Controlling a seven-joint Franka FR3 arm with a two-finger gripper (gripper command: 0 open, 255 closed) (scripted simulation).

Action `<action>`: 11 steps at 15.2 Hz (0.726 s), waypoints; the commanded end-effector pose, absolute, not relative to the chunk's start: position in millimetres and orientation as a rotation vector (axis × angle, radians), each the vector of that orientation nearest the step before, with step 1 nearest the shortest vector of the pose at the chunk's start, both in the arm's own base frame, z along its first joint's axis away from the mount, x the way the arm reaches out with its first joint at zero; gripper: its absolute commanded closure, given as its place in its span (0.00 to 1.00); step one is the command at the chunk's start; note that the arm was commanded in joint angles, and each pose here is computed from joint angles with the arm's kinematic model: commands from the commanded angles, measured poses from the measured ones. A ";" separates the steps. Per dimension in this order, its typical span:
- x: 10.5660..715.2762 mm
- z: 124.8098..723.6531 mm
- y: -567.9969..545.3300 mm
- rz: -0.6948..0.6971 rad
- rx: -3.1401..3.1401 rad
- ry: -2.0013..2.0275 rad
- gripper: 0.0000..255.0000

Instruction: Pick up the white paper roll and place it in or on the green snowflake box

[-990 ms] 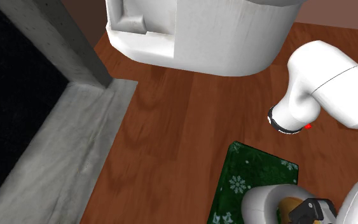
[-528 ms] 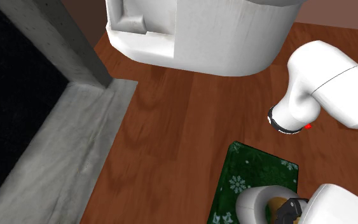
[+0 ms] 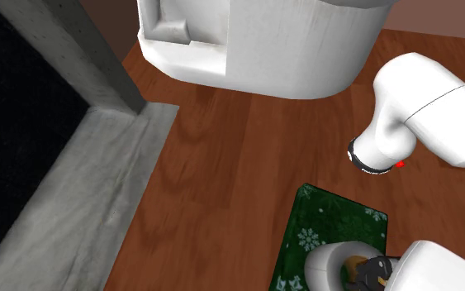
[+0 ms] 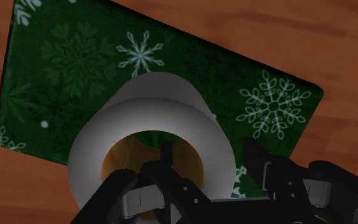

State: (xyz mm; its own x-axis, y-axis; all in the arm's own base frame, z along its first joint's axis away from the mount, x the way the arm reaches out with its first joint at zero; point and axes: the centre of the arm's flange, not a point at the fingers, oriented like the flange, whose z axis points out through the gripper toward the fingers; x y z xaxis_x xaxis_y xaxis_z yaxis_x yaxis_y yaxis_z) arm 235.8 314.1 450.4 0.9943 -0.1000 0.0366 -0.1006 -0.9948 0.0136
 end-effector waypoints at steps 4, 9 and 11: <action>235.8 450.5 314.2 0.057 3.122 -0.157 0.00; 234.0 500.5 315.0 0.057 3.122 -0.157 0.00; 234.0 500.5 314.9 0.057 3.122 -0.157 0.00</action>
State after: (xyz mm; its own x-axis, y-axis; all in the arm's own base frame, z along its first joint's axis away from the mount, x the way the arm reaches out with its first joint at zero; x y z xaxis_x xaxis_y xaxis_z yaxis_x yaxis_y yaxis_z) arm 233.7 315.3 497.9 0.9943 -0.1000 0.0375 -0.1005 -0.9949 0.0127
